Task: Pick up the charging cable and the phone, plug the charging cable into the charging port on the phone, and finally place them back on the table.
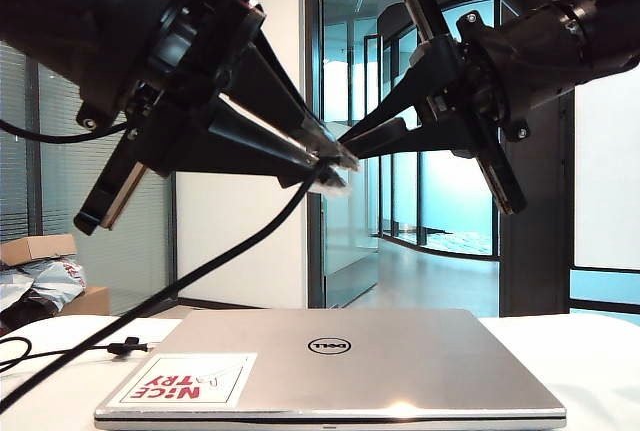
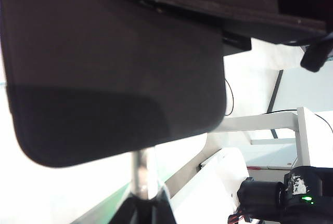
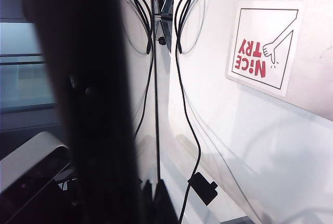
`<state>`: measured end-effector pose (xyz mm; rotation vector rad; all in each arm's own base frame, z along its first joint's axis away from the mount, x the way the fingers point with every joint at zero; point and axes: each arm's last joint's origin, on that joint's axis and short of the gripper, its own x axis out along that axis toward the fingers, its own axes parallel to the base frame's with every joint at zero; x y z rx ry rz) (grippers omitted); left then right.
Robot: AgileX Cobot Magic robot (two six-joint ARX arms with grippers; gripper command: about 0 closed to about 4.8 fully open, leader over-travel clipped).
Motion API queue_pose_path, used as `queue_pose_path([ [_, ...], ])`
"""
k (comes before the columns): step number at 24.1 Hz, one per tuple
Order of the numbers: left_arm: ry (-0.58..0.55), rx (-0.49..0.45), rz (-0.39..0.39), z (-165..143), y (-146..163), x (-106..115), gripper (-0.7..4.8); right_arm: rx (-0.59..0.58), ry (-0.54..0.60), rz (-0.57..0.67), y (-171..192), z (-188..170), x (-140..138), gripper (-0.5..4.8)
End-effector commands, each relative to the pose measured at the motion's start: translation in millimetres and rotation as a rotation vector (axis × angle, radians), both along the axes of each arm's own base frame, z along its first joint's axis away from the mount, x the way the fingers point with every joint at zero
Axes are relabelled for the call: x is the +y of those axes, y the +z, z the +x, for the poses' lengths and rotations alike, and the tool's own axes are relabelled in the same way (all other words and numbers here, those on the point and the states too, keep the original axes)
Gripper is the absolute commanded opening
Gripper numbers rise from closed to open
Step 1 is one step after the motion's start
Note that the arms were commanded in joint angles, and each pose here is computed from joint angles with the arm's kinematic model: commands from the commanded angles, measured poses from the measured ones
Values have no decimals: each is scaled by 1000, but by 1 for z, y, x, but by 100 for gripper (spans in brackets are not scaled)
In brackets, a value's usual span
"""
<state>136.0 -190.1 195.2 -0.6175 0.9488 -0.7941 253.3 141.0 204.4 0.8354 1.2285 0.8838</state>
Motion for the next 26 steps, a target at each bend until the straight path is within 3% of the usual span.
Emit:
queue_pose_path([
  [1, 0, -114, -7, 3, 6, 0, 31, -22, 13, 14, 4, 0, 1, -6],
  [2, -22, -157, 11, 3, 6, -1, 152, -48, -8, 0, 5, 1, 1, -6],
  [4, -40, -189, 26, 3, 6, -1, 279, -110, -40, -37, 5, 3, 0, -6],
  [8, -67, -255, 37, 3, 10, -1, 291, -184, -124, -146, 1, 9, -13, -6],
  [9, -75, -282, 38, 3, 13, 0, 283, -189, -134, -167, 0, 11, -17, -6],
  [10, -93, -333, 42, 3, 20, 0, 216, -191, -150, -235, -3, 12, -28, -6],
  [12, -124, -443, 50, 4, 37, 0, 2, -168, -154, -355, -5, 13, -48, -6],
  [17, -108, -517, 105, 16, 60, 7, -6, -115, -125, -514, -2, 12, -84, -6],
  [20, -70, -548, 254, 37, 76, 26, -6, -53, -149, -575, -6, 10, -111, -6],
  [26, 47, -512, 347, 59, 88, 56, -6, 27, -160, -664, -29, 18, -128, -6],
])
